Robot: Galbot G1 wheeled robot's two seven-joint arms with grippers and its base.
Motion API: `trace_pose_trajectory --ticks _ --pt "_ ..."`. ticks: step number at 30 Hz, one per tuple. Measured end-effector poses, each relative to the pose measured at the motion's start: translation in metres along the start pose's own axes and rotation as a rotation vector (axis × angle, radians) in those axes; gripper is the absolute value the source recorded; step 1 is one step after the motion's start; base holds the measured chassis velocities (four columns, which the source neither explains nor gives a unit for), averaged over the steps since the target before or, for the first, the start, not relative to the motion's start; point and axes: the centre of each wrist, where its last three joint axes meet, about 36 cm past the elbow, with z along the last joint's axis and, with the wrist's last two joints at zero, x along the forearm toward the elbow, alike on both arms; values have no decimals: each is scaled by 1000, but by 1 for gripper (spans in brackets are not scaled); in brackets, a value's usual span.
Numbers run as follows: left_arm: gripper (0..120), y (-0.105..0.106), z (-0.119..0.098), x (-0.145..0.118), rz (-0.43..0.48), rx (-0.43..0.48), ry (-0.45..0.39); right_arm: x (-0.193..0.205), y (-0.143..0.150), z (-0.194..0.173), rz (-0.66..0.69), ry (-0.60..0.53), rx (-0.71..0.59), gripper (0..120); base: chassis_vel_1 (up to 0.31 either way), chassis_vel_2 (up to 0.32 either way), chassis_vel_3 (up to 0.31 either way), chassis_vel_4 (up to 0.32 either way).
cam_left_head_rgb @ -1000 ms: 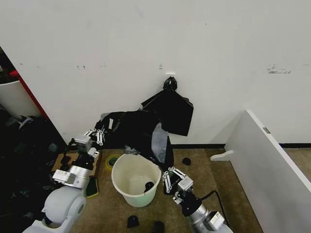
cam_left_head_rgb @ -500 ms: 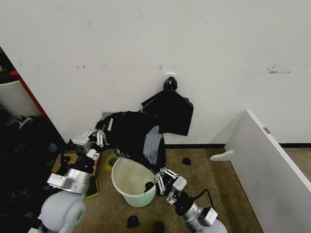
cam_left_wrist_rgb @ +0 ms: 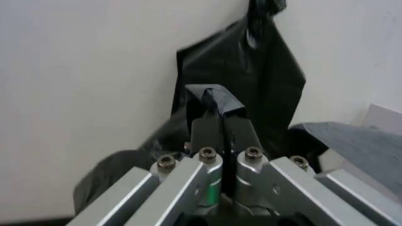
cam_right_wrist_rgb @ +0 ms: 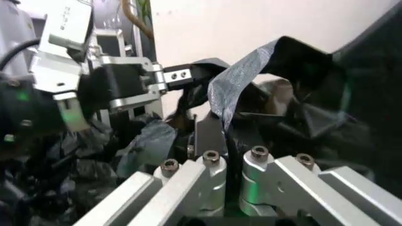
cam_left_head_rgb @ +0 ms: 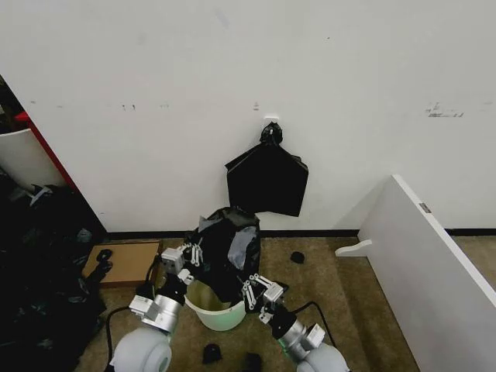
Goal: Place the garbage bag over the trash bin.
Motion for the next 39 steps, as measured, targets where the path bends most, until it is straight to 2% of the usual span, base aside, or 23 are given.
trace_pose_trajectory --ticks 4,8,12,13,16,18,21,25,30,33,36,39 --pt "0 -3 8 9 -37 10 38 6 -2 4 21 45 24 0 0 0 0 0" --pt "0 -6 22 24 -131 13 109 21 -7 3 15 126 72 0 0 0 0 0" --pt "0 0 34 29 -215 -79 121 34 -11 -2 5 172 96 0 0 0 0 0" --pt "0 0 34 29 -215 -79 121 34 -11 -2 5 172 96 0 0 0 0 0" --pt "0 6 39 31 -238 -162 90 40 -12 -8 -8 184 118 0 0 0 0 0" --pt "0 7 40 34 -231 -170 86 41 -12 -15 -20 171 123 0 0 0 0 0" --pt "0 7 41 32 -202 -151 71 39 -14 -20 -26 149 117 0 0 0 0 0" --pt "0 4 46 21 -38 -7 -15 32 -15 -21 -24 59 68 0 0 0 0 0" --pt "0 12 55 12 38 63 -73 29 -11 -13 -42 2 25 0 0 0 0 0" --pt "0 17 56 9 38 92 -78 27 -10 -7 -50 -16 9 0 0 0 0 0" --pt "0 18 55 9 9 129 -44 25 -9 -3 -50 -22 0 0 0 0 0 0" --pt "0 18 55 9 -60 137 35 22 -6 3 -53 -22 -11 0 0 0 0 0"
